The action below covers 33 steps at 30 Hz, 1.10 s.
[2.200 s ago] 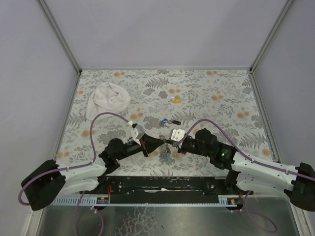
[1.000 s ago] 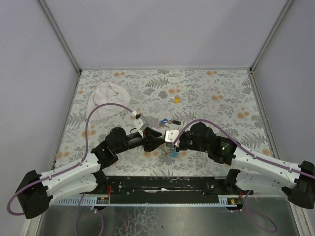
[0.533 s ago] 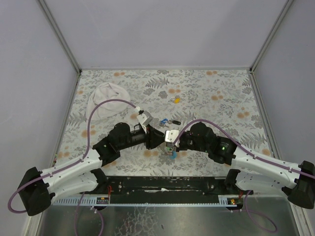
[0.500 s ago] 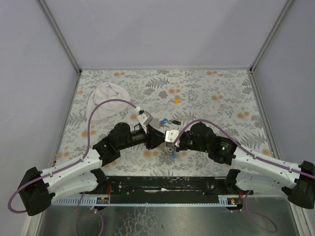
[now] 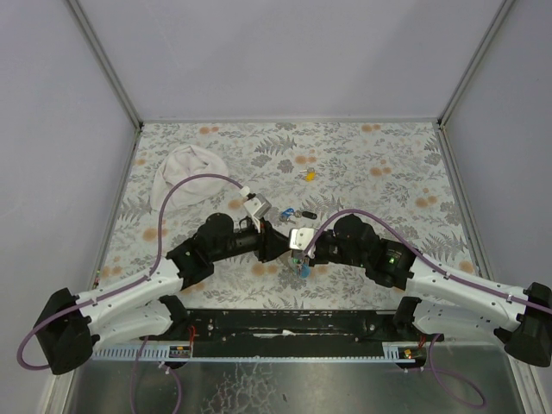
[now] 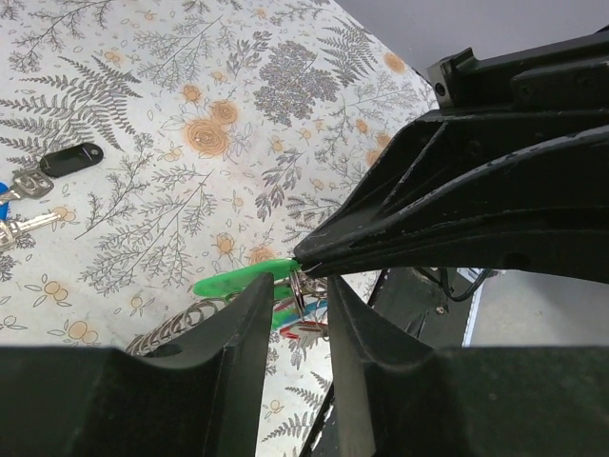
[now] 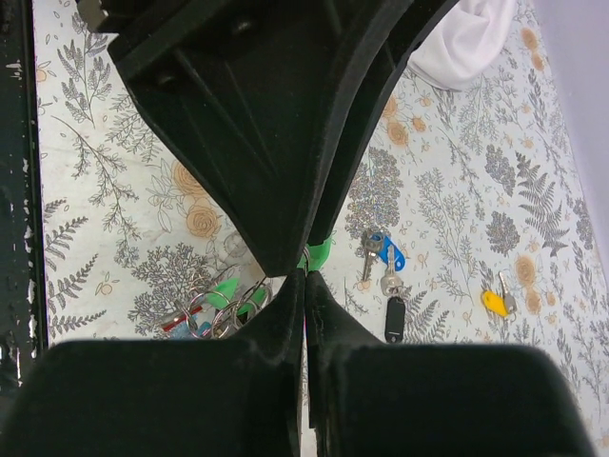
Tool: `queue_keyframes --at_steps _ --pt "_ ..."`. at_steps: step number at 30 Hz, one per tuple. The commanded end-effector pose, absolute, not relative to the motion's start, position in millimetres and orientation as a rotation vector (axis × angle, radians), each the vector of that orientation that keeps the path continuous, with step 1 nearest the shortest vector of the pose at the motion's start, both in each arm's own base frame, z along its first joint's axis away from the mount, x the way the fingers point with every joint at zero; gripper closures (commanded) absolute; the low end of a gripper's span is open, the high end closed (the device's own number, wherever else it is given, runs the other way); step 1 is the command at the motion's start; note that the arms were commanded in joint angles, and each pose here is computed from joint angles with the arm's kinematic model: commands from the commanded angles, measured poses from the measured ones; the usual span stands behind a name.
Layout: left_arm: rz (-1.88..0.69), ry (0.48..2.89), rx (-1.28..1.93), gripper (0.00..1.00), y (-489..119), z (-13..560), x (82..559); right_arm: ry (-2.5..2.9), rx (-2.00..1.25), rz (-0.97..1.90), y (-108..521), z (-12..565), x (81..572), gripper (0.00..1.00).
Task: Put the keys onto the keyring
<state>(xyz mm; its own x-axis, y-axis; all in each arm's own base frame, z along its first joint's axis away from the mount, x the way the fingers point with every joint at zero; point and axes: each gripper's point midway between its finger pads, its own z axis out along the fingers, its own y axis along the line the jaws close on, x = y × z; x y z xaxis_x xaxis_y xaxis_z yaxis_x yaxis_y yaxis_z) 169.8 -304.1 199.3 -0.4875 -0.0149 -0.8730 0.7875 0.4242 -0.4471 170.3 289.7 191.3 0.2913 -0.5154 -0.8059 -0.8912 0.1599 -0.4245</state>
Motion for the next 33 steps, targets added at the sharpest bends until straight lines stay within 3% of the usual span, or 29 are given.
queue_keyframes --at_steps 1,3,8,33 --pt "-1.176 1.807 0.660 0.72 -307.1 208.1 172.8 1.262 -1.429 0.500 302.8 230.1 168.4 1.00" --pt "-1.174 1.808 0.663 0.75 -307.3 208.7 173.3 1.262 -1.427 0.500 302.1 230.4 168.3 1.00" --pt "-1.167 1.800 0.665 0.99 -306.6 208.3 174.0 1.263 -1.419 0.493 298.6 231.5 168.0 1.00" --pt "-1.209 1.610 0.306 1.00 -281.8 219.7 197.0 1.437 -1.438 0.582 286.4 163.4 150.1 1.00"
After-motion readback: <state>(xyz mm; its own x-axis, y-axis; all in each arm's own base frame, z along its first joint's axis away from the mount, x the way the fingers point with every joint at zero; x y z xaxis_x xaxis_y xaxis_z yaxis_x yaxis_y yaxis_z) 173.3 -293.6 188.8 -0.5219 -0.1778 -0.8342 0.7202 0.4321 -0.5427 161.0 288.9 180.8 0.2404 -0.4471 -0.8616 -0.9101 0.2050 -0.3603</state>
